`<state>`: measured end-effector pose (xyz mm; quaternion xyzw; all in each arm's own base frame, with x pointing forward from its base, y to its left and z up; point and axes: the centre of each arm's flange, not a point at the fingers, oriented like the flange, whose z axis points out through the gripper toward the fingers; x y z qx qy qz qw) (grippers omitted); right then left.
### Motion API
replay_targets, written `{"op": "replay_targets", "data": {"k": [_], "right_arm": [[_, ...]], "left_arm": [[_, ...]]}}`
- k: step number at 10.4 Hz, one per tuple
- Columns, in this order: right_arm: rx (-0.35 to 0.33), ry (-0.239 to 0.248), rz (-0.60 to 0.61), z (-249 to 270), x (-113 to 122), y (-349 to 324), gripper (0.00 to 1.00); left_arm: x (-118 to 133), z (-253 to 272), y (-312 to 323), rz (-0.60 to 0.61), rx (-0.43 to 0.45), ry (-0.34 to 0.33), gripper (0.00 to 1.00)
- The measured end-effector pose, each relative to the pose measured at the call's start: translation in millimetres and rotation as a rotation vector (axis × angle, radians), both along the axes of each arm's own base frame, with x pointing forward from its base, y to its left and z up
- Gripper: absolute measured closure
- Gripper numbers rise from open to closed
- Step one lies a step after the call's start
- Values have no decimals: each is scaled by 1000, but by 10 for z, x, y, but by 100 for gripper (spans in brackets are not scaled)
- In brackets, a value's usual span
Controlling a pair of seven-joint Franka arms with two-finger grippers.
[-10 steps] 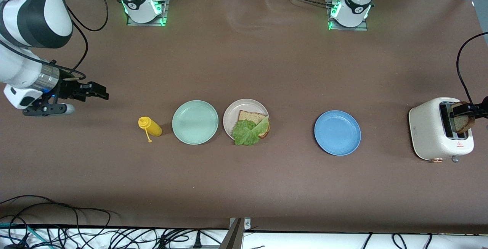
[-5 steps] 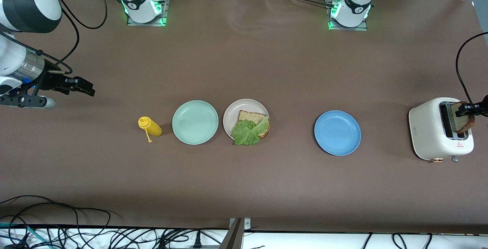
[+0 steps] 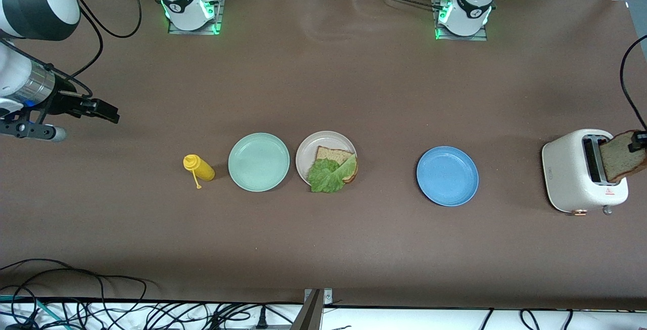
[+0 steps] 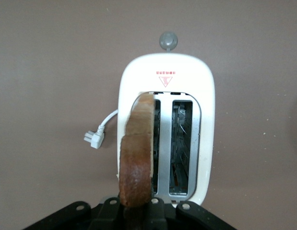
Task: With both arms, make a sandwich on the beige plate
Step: 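Release the bottle with the right gripper while the left gripper grasps bread, then lift the second bread slice from the toaster with the left gripper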
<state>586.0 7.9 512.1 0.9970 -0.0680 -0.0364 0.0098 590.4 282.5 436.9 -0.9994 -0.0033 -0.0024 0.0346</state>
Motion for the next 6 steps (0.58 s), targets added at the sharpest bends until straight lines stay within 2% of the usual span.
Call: {"op": "replay_targets", "data": {"k": [1,3,4,6], "right_arm": [[0,10,-2,-10,-10,-6,0],[-1,18,-7,-17,-19,-25,0],[-1,19,-10,-21,-19,-46,0],[-1,34,-21,-62,-17,-101,0]], "left_arm": [[-17,214,-53,-5,17,-26,91],[-23,602,-301,-36,35,-55,91],[7,787,-499,-54,14,-63,91],[99,1036,-998,-78,-119,-87,91]]}}
